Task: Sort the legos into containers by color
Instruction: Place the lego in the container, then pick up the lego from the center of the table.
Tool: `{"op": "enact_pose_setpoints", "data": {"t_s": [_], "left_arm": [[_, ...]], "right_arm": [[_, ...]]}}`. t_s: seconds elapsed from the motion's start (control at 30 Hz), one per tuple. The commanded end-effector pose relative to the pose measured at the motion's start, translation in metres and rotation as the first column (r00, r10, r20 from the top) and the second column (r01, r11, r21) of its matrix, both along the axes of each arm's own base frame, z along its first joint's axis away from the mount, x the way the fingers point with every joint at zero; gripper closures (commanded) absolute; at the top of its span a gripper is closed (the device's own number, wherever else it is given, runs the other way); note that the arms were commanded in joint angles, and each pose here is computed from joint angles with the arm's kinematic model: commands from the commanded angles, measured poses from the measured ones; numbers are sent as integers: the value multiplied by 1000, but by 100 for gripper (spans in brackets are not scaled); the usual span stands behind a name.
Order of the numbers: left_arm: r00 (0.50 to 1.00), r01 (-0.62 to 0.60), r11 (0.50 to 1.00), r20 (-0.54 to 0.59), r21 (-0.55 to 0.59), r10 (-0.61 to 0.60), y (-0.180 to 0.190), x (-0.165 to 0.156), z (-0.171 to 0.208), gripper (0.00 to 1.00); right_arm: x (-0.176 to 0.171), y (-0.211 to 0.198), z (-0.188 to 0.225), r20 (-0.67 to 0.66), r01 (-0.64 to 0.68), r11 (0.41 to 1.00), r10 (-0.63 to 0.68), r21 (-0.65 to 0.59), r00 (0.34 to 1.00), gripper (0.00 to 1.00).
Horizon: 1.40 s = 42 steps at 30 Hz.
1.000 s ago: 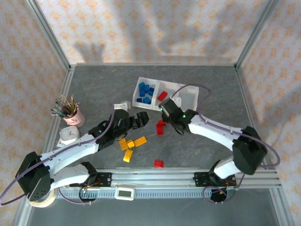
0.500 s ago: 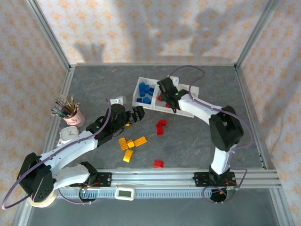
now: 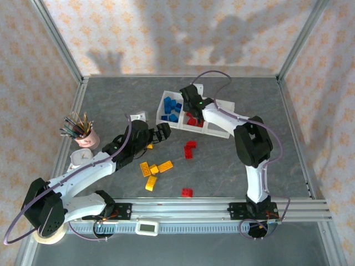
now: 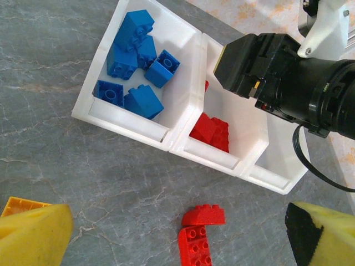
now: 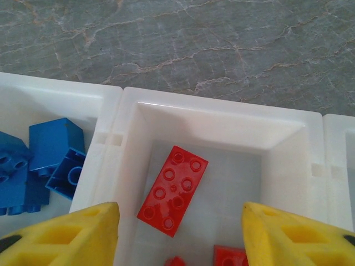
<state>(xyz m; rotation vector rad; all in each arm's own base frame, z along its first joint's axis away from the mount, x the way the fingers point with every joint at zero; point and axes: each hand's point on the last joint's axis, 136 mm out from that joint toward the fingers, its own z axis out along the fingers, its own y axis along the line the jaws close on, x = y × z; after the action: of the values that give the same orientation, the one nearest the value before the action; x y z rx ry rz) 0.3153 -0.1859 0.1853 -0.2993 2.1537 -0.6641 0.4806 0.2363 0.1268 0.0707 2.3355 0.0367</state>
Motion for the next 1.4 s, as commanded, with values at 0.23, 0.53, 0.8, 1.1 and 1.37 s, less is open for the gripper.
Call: {"op": "enact_pose_setpoints", "data": {"t_s": [0.23, 0.53, 0.8, 1.1, 1.37], "left_arm": [[999, 33, 999, 11, -12, -33, 0, -6, 11, 1], [999, 28, 999, -25, -22, -28, 11, -26, -6, 1], [998, 23, 999, -64, -49, -26, 15, -37, -24, 1], [997, -8, 998, -78, -62, 3, 21, -42, -36, 1], [997, -14, 999, -80, -49, 10, 23, -42, -38, 1]], "right_arm": [[-80, 1, 49, 34, -101, 993, 99, 62, 994, 32], [-161, 3, 15, -34, -129, 989, 132, 77, 991, 26], [-211, 14, -39, -143, -170, 982, 180, 84, 973, 20], [-219, 30, -79, -190, -189, 981, 195, 51, 962, 20], [-205, 34, -87, -177, -200, 979, 193, -26, 965, 34]]}}
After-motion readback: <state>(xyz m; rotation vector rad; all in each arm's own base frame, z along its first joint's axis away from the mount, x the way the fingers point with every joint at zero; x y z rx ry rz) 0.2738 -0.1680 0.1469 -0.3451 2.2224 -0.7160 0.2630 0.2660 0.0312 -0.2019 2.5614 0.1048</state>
